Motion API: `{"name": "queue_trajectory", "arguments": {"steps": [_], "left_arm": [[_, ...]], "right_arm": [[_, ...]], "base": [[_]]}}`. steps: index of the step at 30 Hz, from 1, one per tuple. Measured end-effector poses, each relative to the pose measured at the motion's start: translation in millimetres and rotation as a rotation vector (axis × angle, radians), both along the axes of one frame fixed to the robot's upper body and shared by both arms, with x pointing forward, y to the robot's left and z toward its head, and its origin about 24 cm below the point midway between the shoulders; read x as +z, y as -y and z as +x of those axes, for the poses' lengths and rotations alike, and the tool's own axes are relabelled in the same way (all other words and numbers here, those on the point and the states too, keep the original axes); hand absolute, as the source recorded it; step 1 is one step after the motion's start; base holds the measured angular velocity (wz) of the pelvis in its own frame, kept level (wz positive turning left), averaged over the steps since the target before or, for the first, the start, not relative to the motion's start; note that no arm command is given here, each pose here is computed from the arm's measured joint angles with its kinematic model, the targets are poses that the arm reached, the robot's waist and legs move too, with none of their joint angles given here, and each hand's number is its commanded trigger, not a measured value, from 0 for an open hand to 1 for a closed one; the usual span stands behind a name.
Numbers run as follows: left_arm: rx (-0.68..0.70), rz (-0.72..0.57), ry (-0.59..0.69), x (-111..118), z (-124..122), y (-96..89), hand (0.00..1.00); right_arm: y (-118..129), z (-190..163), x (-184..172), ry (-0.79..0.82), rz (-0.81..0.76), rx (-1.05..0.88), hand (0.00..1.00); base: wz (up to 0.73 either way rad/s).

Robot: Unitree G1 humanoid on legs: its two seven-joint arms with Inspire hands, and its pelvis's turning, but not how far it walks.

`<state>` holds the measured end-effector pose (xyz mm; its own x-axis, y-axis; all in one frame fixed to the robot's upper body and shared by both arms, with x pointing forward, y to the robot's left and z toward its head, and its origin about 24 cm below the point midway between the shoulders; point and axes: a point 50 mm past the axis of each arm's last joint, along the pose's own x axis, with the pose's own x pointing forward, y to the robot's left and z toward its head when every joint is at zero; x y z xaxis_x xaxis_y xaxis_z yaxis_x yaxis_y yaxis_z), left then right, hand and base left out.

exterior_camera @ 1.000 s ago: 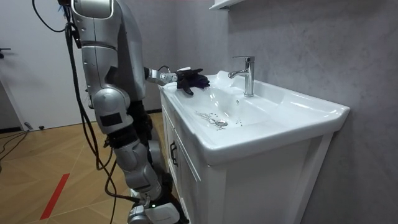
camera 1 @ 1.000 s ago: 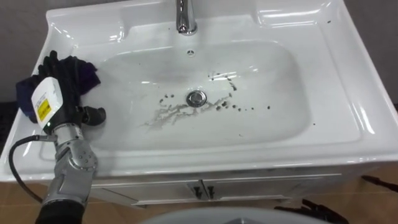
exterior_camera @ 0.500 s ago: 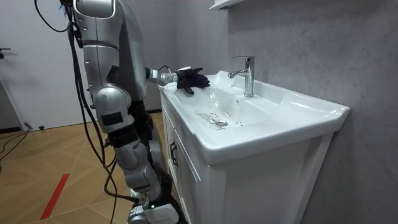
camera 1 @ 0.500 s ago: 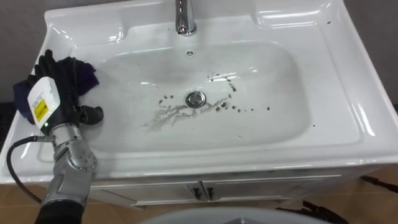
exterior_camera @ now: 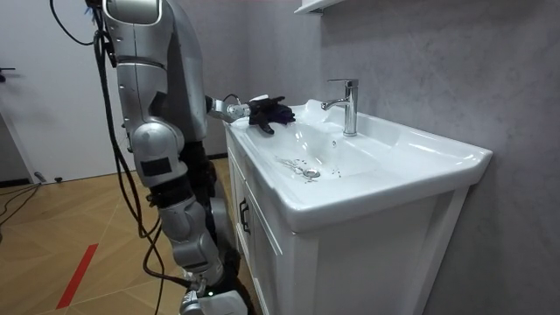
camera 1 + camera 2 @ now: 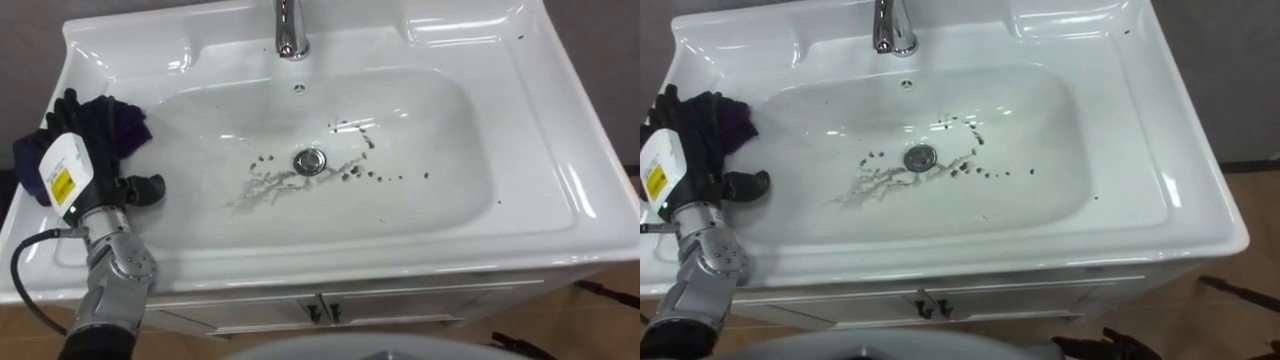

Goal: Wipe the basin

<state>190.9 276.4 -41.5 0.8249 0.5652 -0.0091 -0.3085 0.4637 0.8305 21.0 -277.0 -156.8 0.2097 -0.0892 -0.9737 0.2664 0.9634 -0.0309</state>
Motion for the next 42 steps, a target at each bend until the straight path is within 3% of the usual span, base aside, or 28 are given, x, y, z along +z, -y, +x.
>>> {"name": "queue_trajectory", "arguments": {"steps": [27, 28, 30, 31, 42], "left_arm": [[0.050, -0.056, -0.122, -23, -18, -11.9, 0.00], [0.047, -0.059, -0.129, -23, -19, -11.9, 0.12], [0.047, -0.060, -0.136, -24, -20, -12.0, 0.74], [0.045, -0.062, -0.139, -24, -20, -12.0, 1.00], [0.047, -0.062, -0.140, -23, -19, -14.0, 1.00]], "right_arm": [[2, -7, 1, -0.055, 0.008, 0.008, 0.00], [2, -8, 1, -0.067, 0.008, 0.013, 0.00], [3, -10, 1, -0.085, 0.007, 0.027, 0.00], [3, -9, 1, -0.091, 0.007, 0.033, 0.00], [5, -4, 1, -0.123, -0.010, 0.081, 0.00]], "base": [[-0.06], [0.00], [0.00], [0.00], [0.00]]}}
